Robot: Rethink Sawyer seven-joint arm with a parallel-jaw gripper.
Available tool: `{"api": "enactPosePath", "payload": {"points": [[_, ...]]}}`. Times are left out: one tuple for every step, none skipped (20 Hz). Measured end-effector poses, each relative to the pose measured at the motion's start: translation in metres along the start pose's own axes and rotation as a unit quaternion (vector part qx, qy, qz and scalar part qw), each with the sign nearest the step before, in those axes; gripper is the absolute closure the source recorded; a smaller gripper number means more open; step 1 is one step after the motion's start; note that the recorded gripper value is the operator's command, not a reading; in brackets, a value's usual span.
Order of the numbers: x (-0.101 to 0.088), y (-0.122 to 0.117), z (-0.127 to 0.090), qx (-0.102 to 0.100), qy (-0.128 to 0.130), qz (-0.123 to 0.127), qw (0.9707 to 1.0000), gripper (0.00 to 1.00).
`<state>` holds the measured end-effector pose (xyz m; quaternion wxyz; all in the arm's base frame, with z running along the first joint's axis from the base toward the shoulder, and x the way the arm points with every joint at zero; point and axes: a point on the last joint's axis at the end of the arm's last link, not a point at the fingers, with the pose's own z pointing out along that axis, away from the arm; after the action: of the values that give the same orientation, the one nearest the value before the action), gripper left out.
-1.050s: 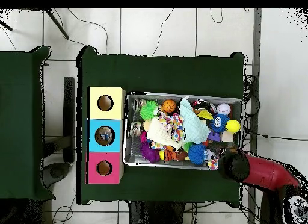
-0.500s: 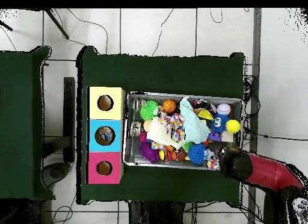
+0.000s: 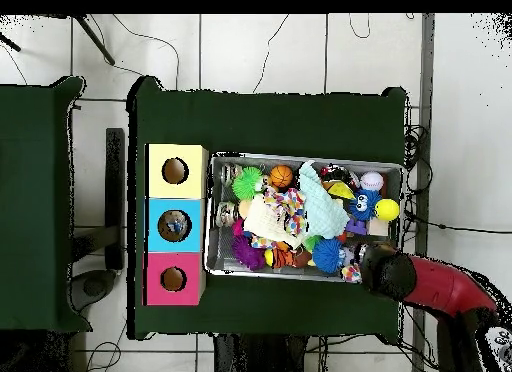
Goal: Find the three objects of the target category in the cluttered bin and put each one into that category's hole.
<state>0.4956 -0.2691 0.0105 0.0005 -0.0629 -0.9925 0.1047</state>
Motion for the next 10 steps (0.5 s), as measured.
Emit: {"api": "enactPosePath", "payload": {"points": [[0.000,0.003,0.001,-0.006,-0.002,0.001,1.0000,0.00],[0.001,0.005,0.001,-0.009,-0.002,0.001,1.0000,0.00],[0.001,0.007,0.002,-0.011,-0.002,0.000,0.9999,0.00],[0.002,0.011,0.002,-0.015,-0.001,-0.001,0.9999,1.00],[0.002,0.011,0.002,-0.015,-0.001,-0.002,0.9999,1.00],[0.002,0.011,0.002,-0.015,-0.001,-0.002,0.9999,1.00],[0.002,0.012,0.002,-0.016,-0.001,-0.002,0.9999,1.00],[0.003,0.013,0.002,-0.016,0.000,-0.004,0.9999,1.00],[0.004,0.014,0.002,-0.016,0.000,-0.006,0.9998,1.00],[0.004,0.014,0.003,-0.016,0.000,-0.008,0.9998,1.00]]}}
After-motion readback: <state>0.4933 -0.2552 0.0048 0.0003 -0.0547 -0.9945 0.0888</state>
